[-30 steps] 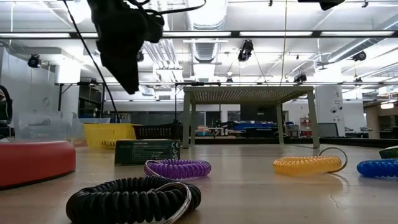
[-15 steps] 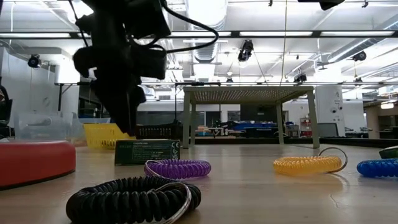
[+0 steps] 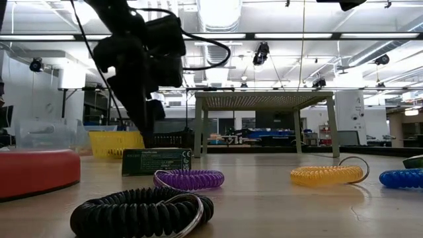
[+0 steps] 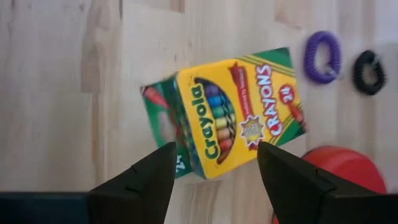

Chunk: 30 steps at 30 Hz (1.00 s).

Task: Pick & Place Office Desk Supplies
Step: Put the crayon into the yellow bin

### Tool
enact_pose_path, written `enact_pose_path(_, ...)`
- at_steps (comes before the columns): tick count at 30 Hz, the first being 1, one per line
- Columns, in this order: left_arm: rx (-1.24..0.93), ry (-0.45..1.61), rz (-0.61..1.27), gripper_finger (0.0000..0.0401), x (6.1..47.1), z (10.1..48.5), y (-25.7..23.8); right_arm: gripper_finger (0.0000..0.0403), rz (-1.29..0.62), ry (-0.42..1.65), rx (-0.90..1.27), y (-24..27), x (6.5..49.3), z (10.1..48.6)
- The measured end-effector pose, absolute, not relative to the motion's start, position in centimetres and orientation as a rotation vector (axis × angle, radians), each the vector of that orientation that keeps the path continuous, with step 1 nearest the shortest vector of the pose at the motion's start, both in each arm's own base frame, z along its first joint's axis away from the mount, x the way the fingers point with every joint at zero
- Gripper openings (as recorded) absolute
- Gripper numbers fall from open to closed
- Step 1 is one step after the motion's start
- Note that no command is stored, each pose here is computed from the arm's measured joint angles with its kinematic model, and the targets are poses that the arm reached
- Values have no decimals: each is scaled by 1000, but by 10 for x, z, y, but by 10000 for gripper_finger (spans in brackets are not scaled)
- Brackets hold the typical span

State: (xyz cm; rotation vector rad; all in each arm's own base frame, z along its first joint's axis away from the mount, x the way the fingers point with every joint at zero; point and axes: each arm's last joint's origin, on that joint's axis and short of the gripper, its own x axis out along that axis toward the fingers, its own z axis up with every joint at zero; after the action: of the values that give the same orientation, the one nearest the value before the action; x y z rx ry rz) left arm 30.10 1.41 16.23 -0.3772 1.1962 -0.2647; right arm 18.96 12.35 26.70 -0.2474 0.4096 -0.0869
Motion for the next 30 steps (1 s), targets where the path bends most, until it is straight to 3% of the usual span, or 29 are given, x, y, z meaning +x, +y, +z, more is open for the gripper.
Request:
enact_pose_path(24, -453, 1167, -111, 229, 286, 129, 12, 47, -87, 410, -248, 123, 190, 267)
enact_pose_path(30, -431, 1176, -83, 209, 286, 130, 8, 47, -87, 410, -248, 123, 190, 267)
